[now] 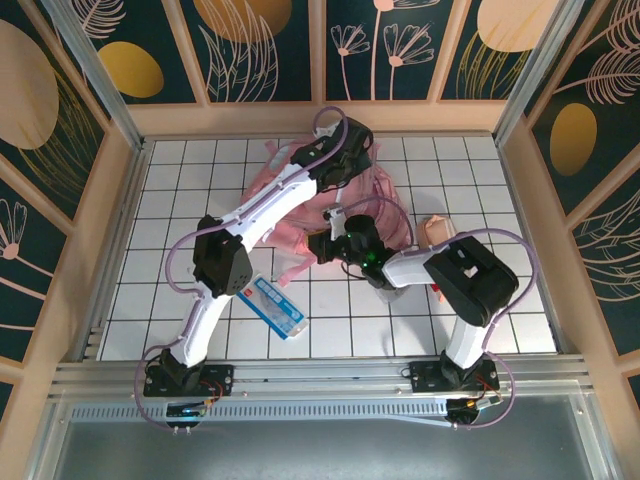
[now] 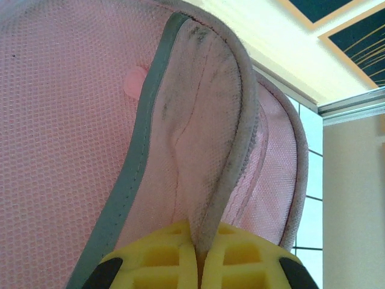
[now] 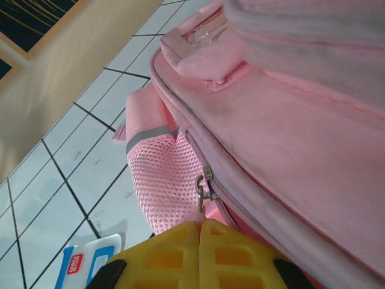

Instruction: Pack the student bag

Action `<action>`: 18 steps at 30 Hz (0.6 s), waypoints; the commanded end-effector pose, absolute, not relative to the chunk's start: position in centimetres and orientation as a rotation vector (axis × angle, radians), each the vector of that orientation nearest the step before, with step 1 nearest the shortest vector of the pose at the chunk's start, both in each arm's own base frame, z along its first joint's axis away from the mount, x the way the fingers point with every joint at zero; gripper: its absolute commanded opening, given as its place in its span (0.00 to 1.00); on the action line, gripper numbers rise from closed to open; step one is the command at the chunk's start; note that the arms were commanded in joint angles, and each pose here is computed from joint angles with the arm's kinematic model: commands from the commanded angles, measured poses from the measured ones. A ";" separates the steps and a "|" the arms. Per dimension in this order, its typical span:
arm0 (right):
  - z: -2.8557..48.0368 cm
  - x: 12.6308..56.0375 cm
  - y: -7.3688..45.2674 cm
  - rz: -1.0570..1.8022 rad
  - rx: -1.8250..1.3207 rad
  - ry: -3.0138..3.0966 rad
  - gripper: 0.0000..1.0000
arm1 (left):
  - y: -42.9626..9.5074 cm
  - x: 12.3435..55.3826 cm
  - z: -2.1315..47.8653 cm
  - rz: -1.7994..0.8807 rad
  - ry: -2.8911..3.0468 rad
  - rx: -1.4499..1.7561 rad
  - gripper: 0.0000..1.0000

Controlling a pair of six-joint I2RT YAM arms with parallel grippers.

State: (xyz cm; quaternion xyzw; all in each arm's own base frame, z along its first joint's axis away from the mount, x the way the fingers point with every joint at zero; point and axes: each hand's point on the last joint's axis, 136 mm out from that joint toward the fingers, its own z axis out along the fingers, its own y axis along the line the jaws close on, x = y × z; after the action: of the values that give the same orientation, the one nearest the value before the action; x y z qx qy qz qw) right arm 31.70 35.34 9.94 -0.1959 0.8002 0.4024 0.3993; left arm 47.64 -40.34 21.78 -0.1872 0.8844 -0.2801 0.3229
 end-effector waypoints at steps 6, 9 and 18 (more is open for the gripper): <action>8.7 32.6 40.6 1.079 -0.374 2.048 0.00 | -44.5 47.8 28.4 -1.006 2.129 -0.525 0.00; 8.3 33.3 42.0 1.120 -0.339 2.040 0.00 | -44.6 47.6 28.5 -1.008 2.126 -0.525 0.00; 8.9 32.2 43.4 1.175 -0.475 1.989 0.09 | -43.6 47.4 29.0 -0.951 2.115 -0.518 0.00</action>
State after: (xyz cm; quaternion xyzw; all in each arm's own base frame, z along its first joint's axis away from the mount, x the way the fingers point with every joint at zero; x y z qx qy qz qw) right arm 36.01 40.97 8.47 -0.1203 0.7985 0.4145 0.4195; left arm 47.96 -40.02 21.14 -0.2142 0.8807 -0.2616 0.3318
